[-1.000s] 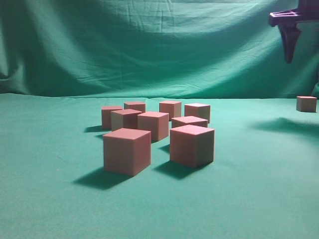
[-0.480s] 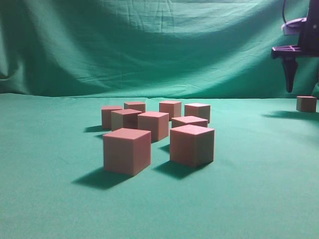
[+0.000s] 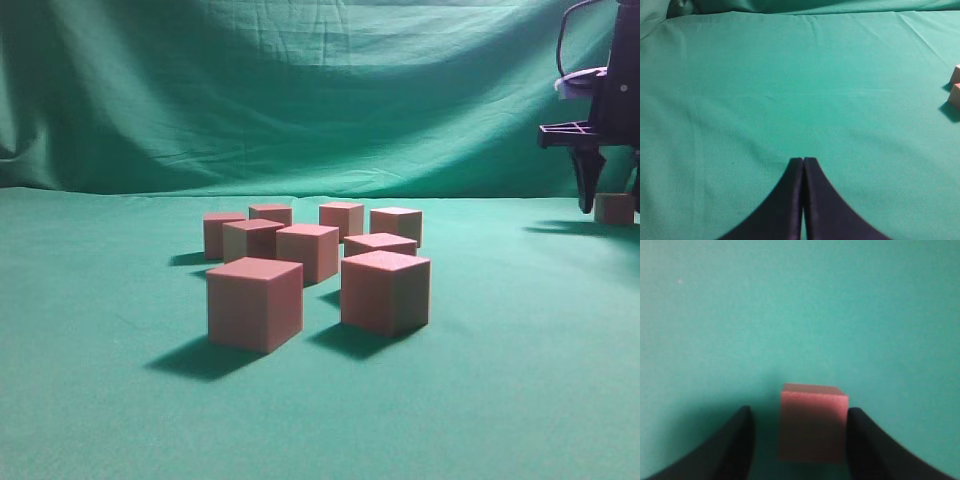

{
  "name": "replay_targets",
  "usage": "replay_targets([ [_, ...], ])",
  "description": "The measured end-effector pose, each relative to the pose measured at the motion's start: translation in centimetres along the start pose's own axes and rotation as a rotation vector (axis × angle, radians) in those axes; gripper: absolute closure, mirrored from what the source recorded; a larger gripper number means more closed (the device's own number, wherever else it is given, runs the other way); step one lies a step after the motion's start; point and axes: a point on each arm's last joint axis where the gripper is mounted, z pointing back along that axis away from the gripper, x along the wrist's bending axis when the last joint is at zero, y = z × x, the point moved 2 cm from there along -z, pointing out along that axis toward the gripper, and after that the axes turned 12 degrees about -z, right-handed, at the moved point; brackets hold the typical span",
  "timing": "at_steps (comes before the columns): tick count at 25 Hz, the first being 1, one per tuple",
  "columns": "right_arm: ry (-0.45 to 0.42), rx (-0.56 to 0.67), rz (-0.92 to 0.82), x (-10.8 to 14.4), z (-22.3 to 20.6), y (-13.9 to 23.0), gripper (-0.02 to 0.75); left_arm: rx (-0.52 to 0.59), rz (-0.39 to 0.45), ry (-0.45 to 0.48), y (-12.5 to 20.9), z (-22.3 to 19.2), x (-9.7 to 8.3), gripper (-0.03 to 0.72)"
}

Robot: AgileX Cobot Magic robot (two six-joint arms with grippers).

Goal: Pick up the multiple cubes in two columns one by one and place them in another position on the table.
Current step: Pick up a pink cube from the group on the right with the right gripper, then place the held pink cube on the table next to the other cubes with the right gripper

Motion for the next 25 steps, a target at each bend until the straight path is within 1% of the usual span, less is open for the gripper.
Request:
replay_targets([
  [3, 0.002, 0.007, 0.000, 0.0, -0.4, 0.1, 0.472, 0.000, 0.000, 0.000, 0.0, 0.0, 0.0, 0.688],
  [8, 0.002, 0.007, 0.000, 0.0, -0.4, 0.1, 0.466, 0.000, 0.000, 0.000, 0.0, 0.0, 0.0, 0.688],
  [11, -0.013, 0.011, -0.001, 0.1, 1.1, 0.0, 0.466, 0.000, 0.000, 0.000, 0.0, 0.0, 0.0, 0.688],
  [14, -0.070, 0.003, -0.009, 0.7, 5.0, -0.5, 0.466, 0.000, 0.000, 0.000, 0.0, 0.0, 0.0, 0.688],
  [18, -0.230, -0.036, -0.005, 1.9, 12.8, -0.6, 0.466, 0.000, 0.000, 0.000, 0.0, 0.0, 0.0, 0.688],
  [20, -0.306, -0.048, 0.005, 2.3, 16.6, 0.0, 0.466, 0.000, 0.000, 0.000, 0.0, 0.0, 0.0, 0.688],
  [22, -0.354, -0.063, 0.023, 2.3, 20.1, 0.8, 0.466, 0.000, 0.000, 0.000, 0.0, 0.0, 0.0, 0.688],
  [25, -0.392, -0.122, 0.050, 2.1, 24.1, 1.7, 0.466, 0.000, 0.000, 0.000, 0.0, 0.0, 0.0, 0.688],
])
